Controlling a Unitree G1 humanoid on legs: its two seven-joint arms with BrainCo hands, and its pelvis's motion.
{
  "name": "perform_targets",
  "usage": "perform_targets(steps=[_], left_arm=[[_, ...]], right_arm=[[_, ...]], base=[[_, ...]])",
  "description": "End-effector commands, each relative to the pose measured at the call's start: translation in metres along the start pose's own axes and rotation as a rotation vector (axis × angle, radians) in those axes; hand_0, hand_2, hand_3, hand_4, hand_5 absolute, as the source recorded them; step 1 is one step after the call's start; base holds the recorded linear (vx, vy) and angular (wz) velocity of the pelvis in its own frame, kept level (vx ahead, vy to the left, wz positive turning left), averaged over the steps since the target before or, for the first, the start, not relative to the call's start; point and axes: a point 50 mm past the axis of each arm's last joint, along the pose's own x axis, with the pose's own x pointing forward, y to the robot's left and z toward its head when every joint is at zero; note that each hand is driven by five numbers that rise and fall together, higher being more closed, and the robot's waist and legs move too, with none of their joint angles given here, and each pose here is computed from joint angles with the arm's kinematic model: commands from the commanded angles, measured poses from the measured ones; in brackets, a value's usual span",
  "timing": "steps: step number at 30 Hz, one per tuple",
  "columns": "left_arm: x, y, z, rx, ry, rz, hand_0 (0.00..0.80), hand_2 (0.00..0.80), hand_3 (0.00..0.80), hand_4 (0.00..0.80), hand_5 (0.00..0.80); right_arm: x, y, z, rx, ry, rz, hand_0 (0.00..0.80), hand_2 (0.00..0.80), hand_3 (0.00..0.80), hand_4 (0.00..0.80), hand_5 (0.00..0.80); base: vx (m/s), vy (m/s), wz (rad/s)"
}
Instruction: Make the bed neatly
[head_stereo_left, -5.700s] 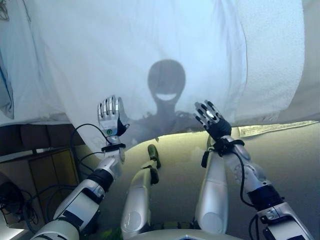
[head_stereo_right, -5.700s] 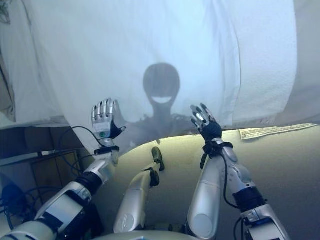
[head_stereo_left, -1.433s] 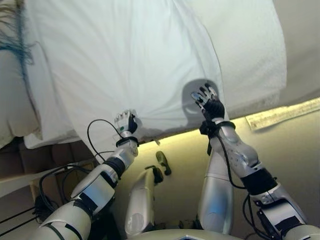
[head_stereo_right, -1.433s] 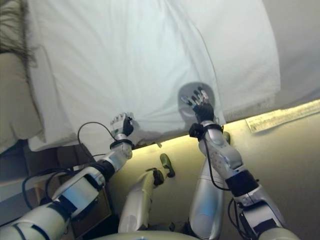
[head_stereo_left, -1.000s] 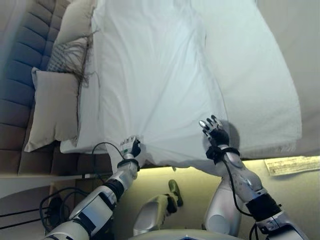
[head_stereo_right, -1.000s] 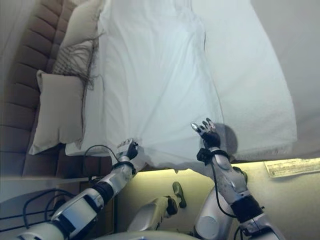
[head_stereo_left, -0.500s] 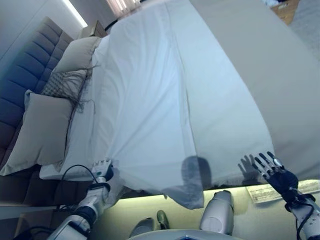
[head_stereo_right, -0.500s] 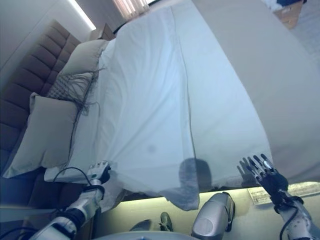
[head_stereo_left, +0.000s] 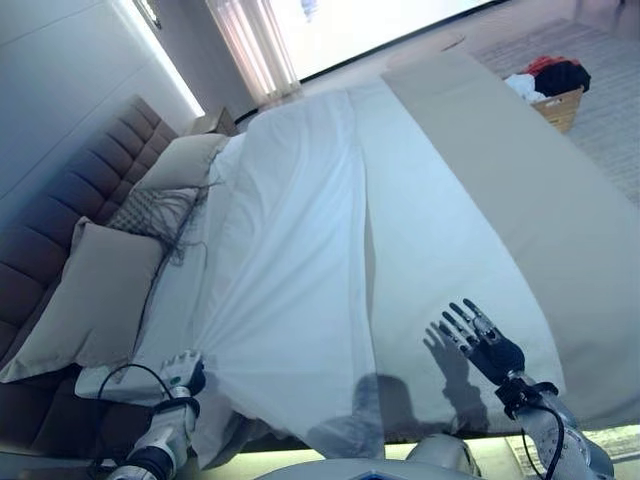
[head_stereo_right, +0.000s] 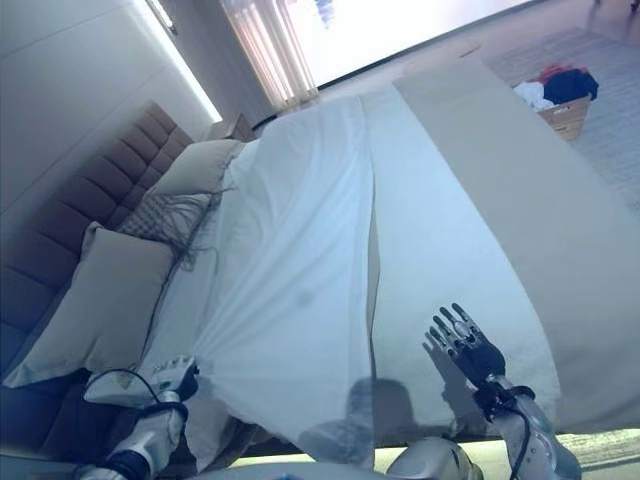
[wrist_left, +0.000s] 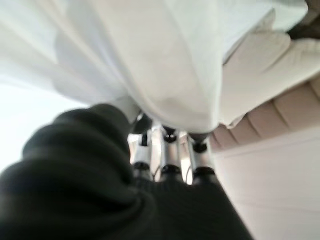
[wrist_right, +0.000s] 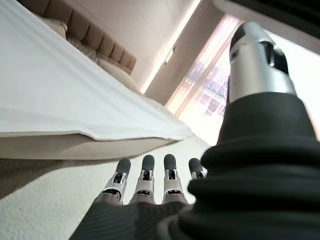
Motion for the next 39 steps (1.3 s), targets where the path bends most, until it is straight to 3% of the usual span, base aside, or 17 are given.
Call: perform_targets(steps=[1,6,8,20,25,28,34,39], left_arm=[[-0.010,0.019,-0.087,0.074,0.284,0.051,0.800,0.800,0.800,0.800,0.800],[-0.007,0.018,-0.076,0.018,0.253,0.050,0.800,0.800,0.800,0.800,0.800],[-0.006,0.019,-0.076,0.006,0.265,0.048,0.000,0.000,0.000,0.000,0.000],[0.003,0.056,-0.111,-0.009,0.348,0.098,0.000,0.000,0.000,0.000,0.000],[0.008,0.058,-0.105,-0.096,0.336,0.061,0.000,0.000,0.000,0.000,0.000],[0.009,0.042,-0.087,-0.233,0.323,0.008,0.000,0.000,0.000,0.000,0.000],[0.003,0.012,-0.045,-0.818,0.293,-0.017,0.000,0.000,0.000,0.000,0.000],[-0.003,0.014,-0.007,-1.146,0.077,-0.077,0.000,0.000,0.000,0.000,0.000]], right_arm=[[0.006,0.024,0.012,0.059,-0.127,0.063,0.000,0.000,0.000,0.000,0.000],[0.010,0.036,0.007,0.094,-0.128,0.096,0.000,0.000,0.000,0.000,0.000],[0.012,0.041,0.005,0.106,-0.121,0.112,0.000,0.000,0.000,0.000,0.000],[0.028,0.066,-0.009,0.184,-0.093,0.212,0.000,0.000,0.000,0.000,0.000],[0.035,0.072,-0.015,0.191,-0.065,0.210,0.000,0.000,0.000,0.000,0.000],[0.038,0.075,-0.017,0.162,-0.057,0.204,0.000,0.000,0.000,0.000,0.000],[0.039,0.074,-0.021,0.118,-0.080,0.153,0.000,0.000,0.000,0.000,0.000],[0.037,0.060,-0.028,-0.028,-0.076,0.043,0.000,0.000,0.000,0.000,0.000]], base=[[-0.005,-0.086,-0.01],[-0.019,-0.099,0.03],[-0.026,-0.083,0.02],[-0.068,-0.107,0.09],[-0.051,-0.066,0.11],[-0.045,-0.072,-0.01],[-0.041,-0.092,0.09],[-0.061,-0.154,-0.09]])
